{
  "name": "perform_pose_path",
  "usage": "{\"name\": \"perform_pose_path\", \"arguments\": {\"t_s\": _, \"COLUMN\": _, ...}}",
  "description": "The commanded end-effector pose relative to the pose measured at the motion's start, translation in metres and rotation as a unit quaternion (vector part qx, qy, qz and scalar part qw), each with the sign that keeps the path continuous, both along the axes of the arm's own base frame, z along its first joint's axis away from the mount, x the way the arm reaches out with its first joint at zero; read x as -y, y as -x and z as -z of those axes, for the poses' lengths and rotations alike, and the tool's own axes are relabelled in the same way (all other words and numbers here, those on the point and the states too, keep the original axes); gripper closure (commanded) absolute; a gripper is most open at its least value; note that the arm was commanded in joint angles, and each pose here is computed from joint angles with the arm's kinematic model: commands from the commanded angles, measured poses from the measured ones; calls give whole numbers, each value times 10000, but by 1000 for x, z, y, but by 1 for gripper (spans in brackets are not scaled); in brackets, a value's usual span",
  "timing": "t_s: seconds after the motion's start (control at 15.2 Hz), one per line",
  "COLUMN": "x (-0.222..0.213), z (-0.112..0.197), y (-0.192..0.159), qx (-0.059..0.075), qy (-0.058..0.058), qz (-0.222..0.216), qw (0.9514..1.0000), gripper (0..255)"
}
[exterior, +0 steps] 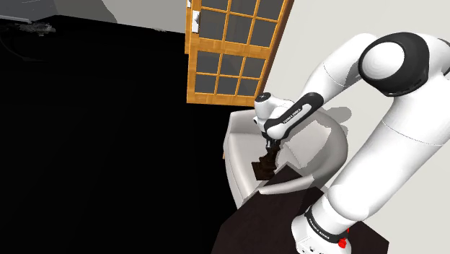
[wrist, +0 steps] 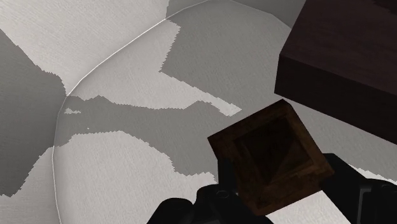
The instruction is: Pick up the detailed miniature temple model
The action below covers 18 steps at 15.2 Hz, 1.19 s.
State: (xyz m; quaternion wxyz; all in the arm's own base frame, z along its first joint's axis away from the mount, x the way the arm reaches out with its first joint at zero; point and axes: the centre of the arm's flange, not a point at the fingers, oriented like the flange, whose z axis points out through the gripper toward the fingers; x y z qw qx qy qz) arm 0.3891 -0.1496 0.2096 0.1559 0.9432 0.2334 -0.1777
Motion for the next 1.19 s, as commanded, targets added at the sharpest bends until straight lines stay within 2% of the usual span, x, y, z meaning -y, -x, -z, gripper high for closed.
{"name": "perform_pose_path", "arguments": {"t_s": 0.0, "x": 0, "z": 1, "y": 0, "qx": -11, "qy": -3, "qz": 5, "qw": 10000, "gripper": 255}}
{"name": "perform_pose_path", "arguments": {"t_s": 0.99, "x": 0, "z": -78, "y": 0, "qx": -11, "qy": -3, "qz": 5, "qw": 10000, "gripper": 255}}
{"name": "perform_pose_path", "arguments": {"t_s": 1.12, "x": 0, "z": -79, "y": 0, "qx": -11, "qy": -3, "qz": 5, "qw": 10000, "gripper": 255}}
